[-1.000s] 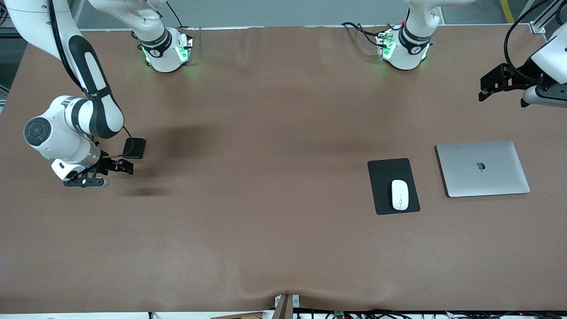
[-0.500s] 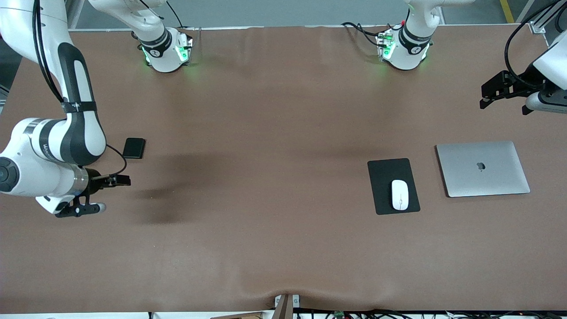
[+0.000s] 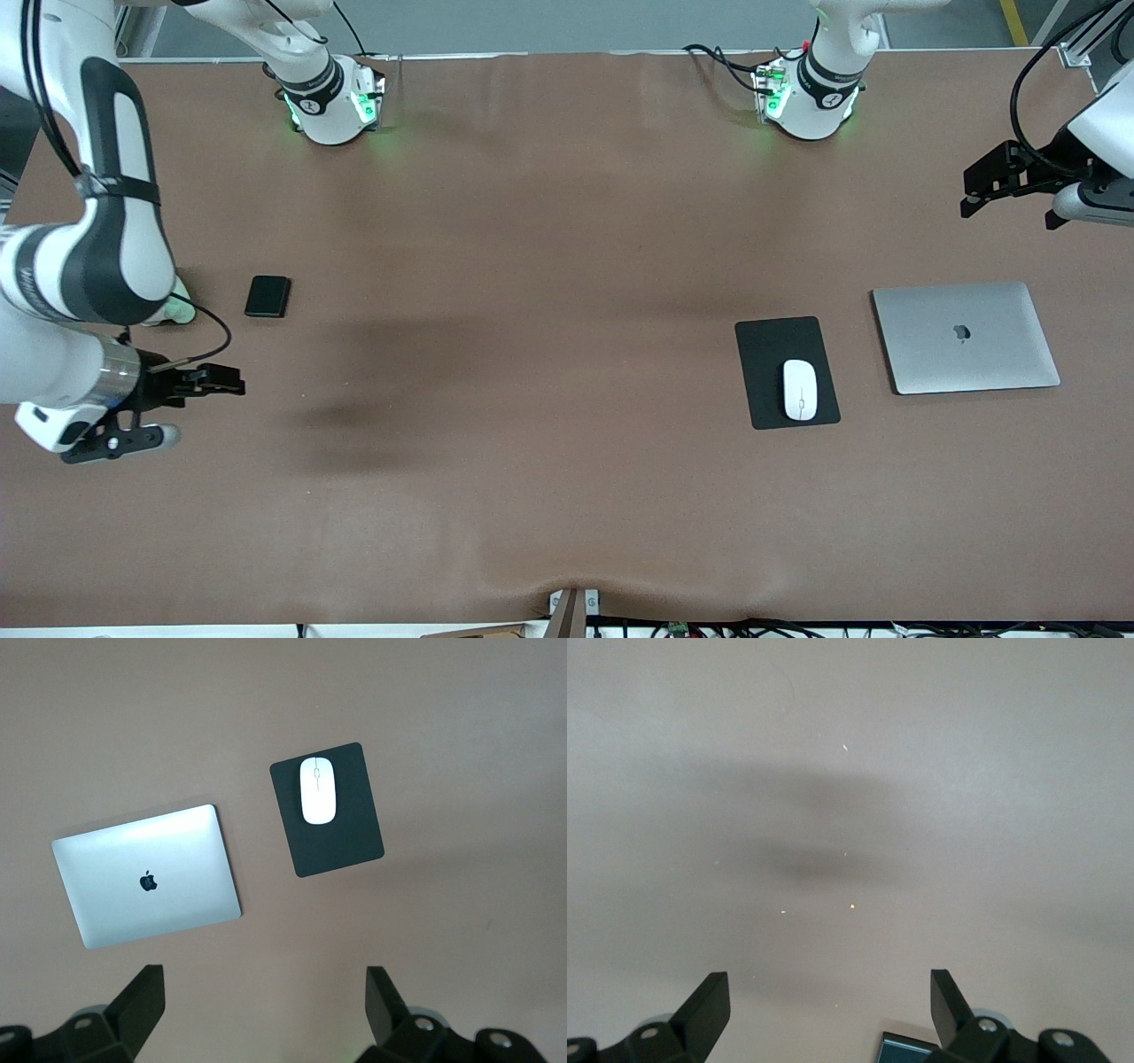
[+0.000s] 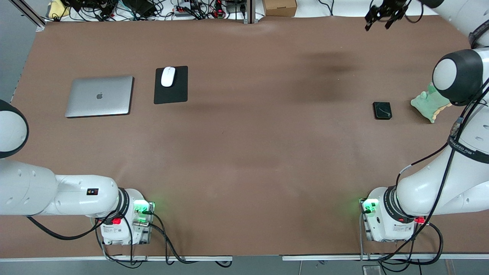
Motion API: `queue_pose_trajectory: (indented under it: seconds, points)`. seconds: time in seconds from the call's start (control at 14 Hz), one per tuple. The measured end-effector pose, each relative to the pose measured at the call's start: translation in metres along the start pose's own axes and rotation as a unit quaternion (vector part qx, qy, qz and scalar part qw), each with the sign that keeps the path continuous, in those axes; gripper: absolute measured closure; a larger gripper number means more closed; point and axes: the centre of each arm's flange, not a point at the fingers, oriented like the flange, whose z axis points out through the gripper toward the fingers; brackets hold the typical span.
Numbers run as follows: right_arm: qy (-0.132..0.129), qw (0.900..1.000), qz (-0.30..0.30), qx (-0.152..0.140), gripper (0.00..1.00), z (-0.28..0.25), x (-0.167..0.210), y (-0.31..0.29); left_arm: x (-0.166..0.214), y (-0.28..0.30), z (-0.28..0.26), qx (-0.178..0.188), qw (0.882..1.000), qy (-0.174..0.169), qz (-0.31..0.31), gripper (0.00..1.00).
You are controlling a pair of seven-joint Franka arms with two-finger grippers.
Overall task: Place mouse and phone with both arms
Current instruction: 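Open the right gripper to release the phone and withdraw the right arm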
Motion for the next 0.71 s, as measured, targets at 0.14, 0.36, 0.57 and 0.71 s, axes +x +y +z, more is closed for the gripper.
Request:
queue_pose_trajectory:
  seconds: [0.14, 0.36, 0.57, 0.71]
  points:
    - [0.027, 1.0, -0.008, -0.003, 0.0, -0.051, -0.003, -0.007, 0.0, 0.0, 0.0, 0.0, 1.0, 0.0, 0.0, 0.0]
    - [0.033, 0.999, -0.012, 0.007, 0.0, -0.111, -0.029, -0.017, 0.0, 0.0, 0.001, 0.0, 1.0, -0.001, 0.0, 0.0]
    - [0.023, 1.0, -0.003, 0.021, 0.0, -0.145, -0.057, -0.01, 0.0, 0.0, 0.001, 0.0, 1.0, -0.001, 0.0, 0.0]
    - [0.002, 1.0, -0.005, 0.021, 0.0, -0.164, -0.078, -0.015, 0.0, 0.0, 0.001, 0.0, 1.0, -0.001, 0.0, 0.0]
